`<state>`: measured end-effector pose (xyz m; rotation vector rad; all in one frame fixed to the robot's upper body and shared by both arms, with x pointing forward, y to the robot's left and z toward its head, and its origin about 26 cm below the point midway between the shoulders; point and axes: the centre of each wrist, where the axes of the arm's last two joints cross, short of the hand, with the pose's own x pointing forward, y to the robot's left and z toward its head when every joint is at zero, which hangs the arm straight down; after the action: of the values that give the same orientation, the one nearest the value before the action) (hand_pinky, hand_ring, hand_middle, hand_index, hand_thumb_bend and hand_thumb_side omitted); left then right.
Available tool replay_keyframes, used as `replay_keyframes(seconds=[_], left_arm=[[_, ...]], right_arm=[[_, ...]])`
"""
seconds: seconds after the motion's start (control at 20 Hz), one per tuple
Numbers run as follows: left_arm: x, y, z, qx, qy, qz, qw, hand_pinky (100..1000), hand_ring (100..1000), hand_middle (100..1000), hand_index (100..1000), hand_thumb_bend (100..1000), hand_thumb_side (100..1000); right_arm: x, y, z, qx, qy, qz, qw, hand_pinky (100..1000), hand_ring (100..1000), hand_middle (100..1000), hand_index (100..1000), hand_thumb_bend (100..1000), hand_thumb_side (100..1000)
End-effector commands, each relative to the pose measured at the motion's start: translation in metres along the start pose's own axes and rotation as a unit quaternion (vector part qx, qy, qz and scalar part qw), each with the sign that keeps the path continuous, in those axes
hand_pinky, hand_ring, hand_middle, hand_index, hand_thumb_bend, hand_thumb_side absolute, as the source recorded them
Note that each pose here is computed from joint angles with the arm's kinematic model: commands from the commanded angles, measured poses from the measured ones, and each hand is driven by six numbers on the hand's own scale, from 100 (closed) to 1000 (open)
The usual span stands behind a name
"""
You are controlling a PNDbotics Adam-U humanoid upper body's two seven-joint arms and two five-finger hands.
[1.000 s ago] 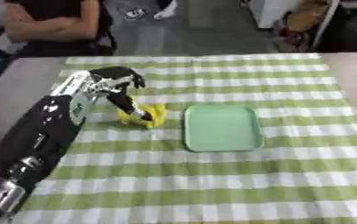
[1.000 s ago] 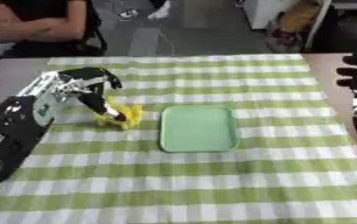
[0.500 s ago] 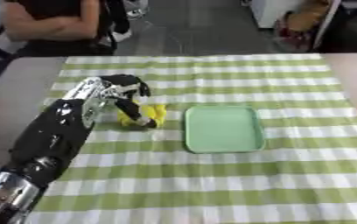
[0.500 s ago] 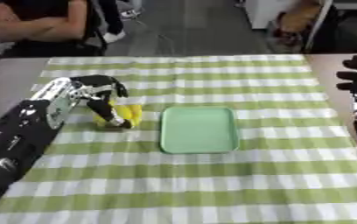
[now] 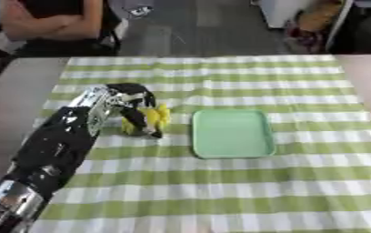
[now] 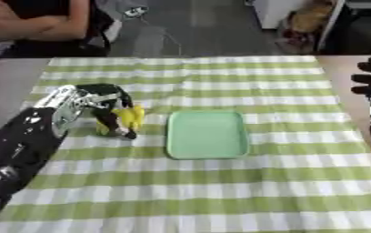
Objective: Pick up objects on the table and place them in the box.
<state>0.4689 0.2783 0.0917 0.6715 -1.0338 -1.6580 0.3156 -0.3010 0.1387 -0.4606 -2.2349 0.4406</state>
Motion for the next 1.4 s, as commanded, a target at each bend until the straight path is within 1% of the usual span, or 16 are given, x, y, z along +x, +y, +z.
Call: replay_keyframes(seconds=[0.05, 0.25, 0.35, 0.45, 0.5, 0.55, 0.6, 0.65, 0.7, 0.8, 0.85, 0.9, 0.95, 1.0, 1.1, 1.4], left_arm=[[-0.003, 0.006, 0.002, 0.003, 0.005, -0.003, 1.000, 486, 488, 727, 826, 833, 574], [-0.005, -0.001, 0.001, -0.006, 0.011, 0.000, 1.000, 481, 475, 702, 811, 814, 565], [-0.006, -0.004, 0.000, -0.011, 0.013, 0.001, 1.000, 451, 447, 657, 788, 787, 537], [-0.006, -0.006, 0.000, -0.012, 0.016, 0.002, 1.000, 377, 389, 579, 736, 675, 522], [-0.007, -0.006, 0.000, -0.011, 0.018, 0.003, 1.000, 319, 348, 549, 711, 619, 508], [-0.007, -0.007, 0.000, -0.009, 0.020, 0.003, 1.000, 222, 289, 502, 661, 446, 510], [-0.008, -0.006, 0.001, -0.002, 0.025, 0.007, 1.000, 122, 226, 462, 613, 144, 562], [-0.009, -0.006, 0.001, 0.006, 0.030, 0.011, 0.999, 100, 211, 453, 603, 100, 573], [-0.009, -0.006, 0.001, 0.018, 0.036, 0.015, 0.999, 100, 100, 363, 514, 100, 676], [-0.009, -0.005, 0.002, 0.041, 0.043, 0.022, 0.998, 100, 100, 265, 442, 100, 655], [-0.009, -0.005, 0.002, 0.050, 0.045, 0.023, 0.997, 100, 100, 275, 449, 100, 656], [-0.009, -0.005, 0.002, 0.057, 0.046, 0.024, 0.997, 100, 100, 162, 360, 100, 538], [-0.009, -0.005, 0.002, 0.062, 0.047, 0.024, 0.997, 100, 100, 162, 360, 100, 538], [-0.009, -0.005, 0.002, 0.063, 0.047, 0.022, 0.997, 100, 100, 127, 321, 100, 525], [-0.009, -0.005, 0.002, 0.062, 0.049, 0.019, 0.997, 100, 100, 118, 301, 100, 524], [-0.009, -0.002, 0.003, 0.064, 0.049, 0.016, 0.997, 100, 100, 125, 310, 100, 525]], right_arm=[[0.007, -0.003, -0.008, -0.002, -0.019, 0.001, 1.000, 692, 748, 779, 885, 100, 835], [0.007, -0.003, -0.008, -0.002, -0.019, 0.001, 1.000, 692, 748, 779, 885, 100, 835], [0.007, -0.003, -0.008, -0.002, -0.019, 0.001, 1.000, 692, 748, 779, 885, 100, 836], [0.007, -0.003, -0.008, -0.003, -0.020, 0.001, 1.000, 692, 748, 779, 885, 100, 835], [0.007, -0.003, -0.008, -0.003, -0.020, 0.001, 1.000, 692, 748, 779, 885, 100, 835], [0.007, -0.003, -0.008, -0.003, -0.019, 0.001, 1.000, 692, 748, 779, 885, 100, 835], [0.007, -0.004, -0.008, -0.003, -0.019, 0.001, 1.000, 692, 748, 779, 885, 100, 835], [0.007, -0.004, -0.008, -0.004, -0.019, 0.001, 1.000, 692, 748, 779, 885, 100, 835], [0.007, -0.004, -0.007, -0.004, -0.019, 0.001, 1.000, 692, 748, 779, 885, 100, 835], [0.007, -0.004, -0.007, -0.004, -0.018, 0.002, 1.000, 692, 748, 779, 885, 100, 835], [0.007, -0.004, -0.007, -0.004, -0.018, 0.002, 1.000, 692, 748, 779, 885, 100, 835], [0.007, -0.004, -0.007, -0.004, -0.018, 0.002, 1.000, 692, 748, 779, 886, 100, 835], [0.006, -0.004, -0.007, -0.004, -0.018, 0.002, 1.000, 692, 748, 779, 886, 100, 835], [0.006, -0.004, -0.007, -0.004, -0.018, 0.002, 1.000, 692, 748, 779, 886, 100, 835], [0.006, -0.004, -0.007, -0.004, -0.017, 0.002, 1.000, 692, 748, 779, 886, 100, 834], [0.006, -0.004, -0.007, -0.004, -0.017, 0.003, 1.000, 692, 748, 779, 886, 100, 834]])
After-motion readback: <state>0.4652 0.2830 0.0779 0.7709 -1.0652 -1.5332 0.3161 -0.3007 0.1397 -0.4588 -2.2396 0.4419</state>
